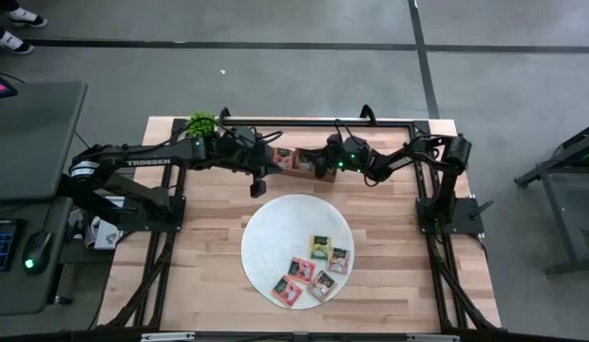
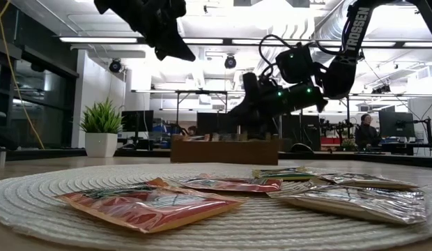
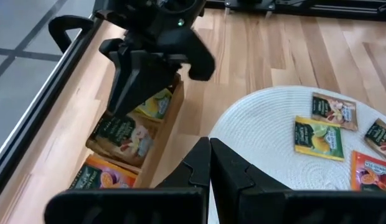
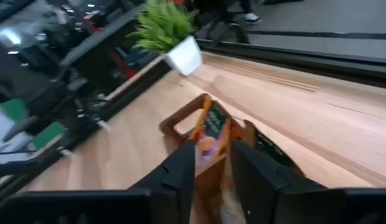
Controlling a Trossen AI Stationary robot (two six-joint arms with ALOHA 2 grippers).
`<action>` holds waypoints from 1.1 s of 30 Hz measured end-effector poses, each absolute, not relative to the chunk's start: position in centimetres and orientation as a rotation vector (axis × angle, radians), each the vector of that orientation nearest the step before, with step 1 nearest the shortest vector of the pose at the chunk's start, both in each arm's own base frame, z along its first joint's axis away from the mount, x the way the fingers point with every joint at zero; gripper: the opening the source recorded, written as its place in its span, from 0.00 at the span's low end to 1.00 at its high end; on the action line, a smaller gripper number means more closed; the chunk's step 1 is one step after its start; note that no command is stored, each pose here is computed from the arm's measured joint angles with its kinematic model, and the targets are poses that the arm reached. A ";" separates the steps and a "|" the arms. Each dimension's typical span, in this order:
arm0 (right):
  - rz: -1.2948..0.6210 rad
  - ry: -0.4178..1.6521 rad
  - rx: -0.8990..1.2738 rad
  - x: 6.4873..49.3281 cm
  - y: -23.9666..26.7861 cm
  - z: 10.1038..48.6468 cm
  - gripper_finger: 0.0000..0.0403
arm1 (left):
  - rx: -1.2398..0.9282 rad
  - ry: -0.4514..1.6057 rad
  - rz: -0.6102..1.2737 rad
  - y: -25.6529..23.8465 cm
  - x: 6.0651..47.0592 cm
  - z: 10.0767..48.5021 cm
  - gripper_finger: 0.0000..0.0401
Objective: Pick & Place Tea
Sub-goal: Put the orange tea bag into the left section of the wooden organizer
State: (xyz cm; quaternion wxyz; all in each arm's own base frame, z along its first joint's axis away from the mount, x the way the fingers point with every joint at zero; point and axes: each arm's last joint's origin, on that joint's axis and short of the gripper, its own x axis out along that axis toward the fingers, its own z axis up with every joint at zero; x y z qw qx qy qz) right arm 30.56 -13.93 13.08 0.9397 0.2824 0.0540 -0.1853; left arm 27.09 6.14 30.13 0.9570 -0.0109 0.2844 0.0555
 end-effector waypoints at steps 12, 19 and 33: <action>-0.362 0.158 0.461 29.7 -13.6 15.8 0.29 | -0.020 0.577 0.121 6.2 27.1 30.1 0.00; -0.360 0.230 0.370 28.3 -12.9 18.4 0.29 | -0.012 0.537 0.127 6.3 27.3 30.5 0.00; -0.258 0.359 0.254 22.1 -7.2 25.7 0.29 | -0.021 0.586 0.083 5.0 27.2 28.6 0.00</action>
